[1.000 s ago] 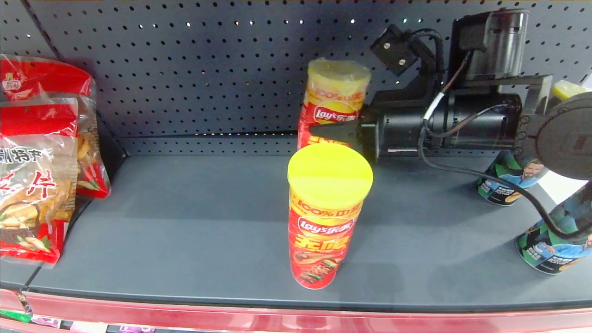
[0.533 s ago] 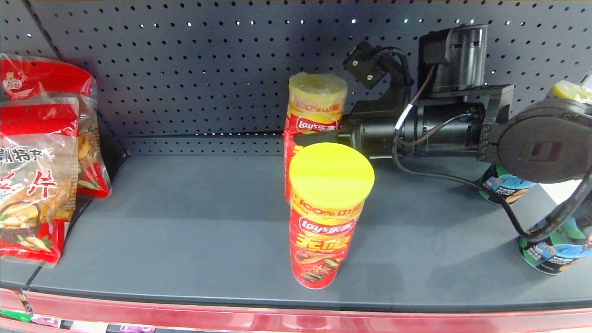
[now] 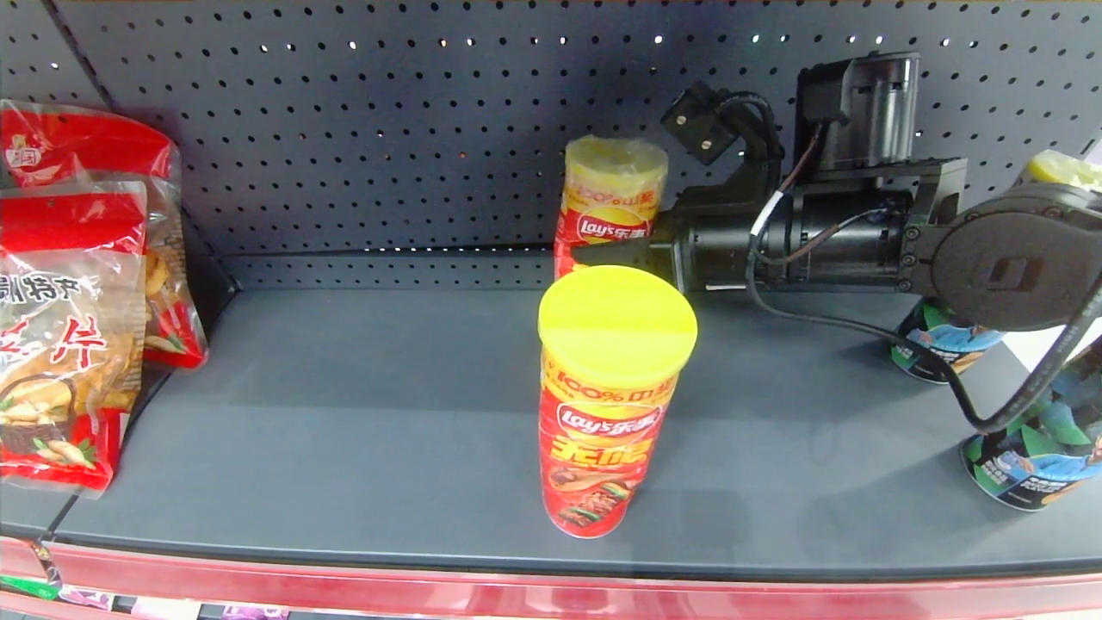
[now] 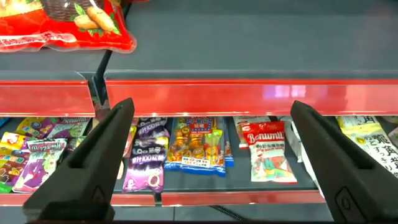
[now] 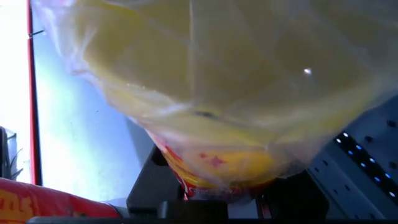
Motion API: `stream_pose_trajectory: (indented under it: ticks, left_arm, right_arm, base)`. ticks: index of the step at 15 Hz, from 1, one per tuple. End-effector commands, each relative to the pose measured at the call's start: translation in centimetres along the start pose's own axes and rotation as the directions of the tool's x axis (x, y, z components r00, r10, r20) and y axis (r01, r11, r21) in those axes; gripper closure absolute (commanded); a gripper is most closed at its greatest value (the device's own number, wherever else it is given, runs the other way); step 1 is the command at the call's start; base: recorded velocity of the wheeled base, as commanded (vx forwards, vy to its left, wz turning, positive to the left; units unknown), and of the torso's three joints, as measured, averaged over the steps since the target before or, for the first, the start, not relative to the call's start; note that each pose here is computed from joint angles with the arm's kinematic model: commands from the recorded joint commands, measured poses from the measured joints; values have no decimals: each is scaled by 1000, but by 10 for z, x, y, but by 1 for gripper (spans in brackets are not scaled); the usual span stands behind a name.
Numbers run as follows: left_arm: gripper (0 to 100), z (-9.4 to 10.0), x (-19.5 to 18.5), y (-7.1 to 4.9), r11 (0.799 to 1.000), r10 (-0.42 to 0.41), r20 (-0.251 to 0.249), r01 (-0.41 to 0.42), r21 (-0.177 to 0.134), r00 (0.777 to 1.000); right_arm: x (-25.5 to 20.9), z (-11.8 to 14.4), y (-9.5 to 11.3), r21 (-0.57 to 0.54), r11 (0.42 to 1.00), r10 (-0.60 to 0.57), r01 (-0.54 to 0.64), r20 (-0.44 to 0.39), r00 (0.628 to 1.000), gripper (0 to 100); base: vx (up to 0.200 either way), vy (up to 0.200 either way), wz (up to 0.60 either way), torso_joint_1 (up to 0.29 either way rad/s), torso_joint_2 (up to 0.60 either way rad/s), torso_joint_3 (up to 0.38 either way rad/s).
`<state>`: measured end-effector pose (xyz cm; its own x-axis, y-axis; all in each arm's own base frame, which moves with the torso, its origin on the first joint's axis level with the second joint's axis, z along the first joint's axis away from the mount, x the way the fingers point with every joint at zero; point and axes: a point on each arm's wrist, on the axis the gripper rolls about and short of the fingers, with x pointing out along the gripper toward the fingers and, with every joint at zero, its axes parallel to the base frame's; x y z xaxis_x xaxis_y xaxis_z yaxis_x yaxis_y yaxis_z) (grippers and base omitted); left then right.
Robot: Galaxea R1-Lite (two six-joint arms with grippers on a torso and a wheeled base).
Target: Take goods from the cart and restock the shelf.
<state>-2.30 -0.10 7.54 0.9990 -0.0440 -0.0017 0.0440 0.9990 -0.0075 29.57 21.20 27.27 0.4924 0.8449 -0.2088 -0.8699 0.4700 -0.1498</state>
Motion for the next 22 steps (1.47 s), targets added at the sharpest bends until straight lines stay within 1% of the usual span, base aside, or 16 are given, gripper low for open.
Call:
stream_pose_trajectory:
  ticks: [1,3,13,22]
  left_arm:
    - [0,0,0,0,1000,1,-1,-1,0,1000]
    - [0,0,0,0,1000,0,-1,0,0,1000]
    - [0,0,0,0,1000,0,-1,0,0,1000]
    - [0,0,0,0,1000,1,-1,-1,0,1000]
  right_arm:
    - [-1,2,0,-4,1000,0,0,6,1000,100]
    - [1,1,5,-5,1000,17,-17,1,1000,100]
    - [3,-16,9,-12,999,31,-32,-48,998,100]
    - [3,-16,10,-25,999,40,-41,-46,998,100]
  base:
    - [0,0,0,0,0,0]
    - [0,0,0,0,0,0]
    - [0,0,0,0,0,0]
    - [0,0,0,0,0,0]
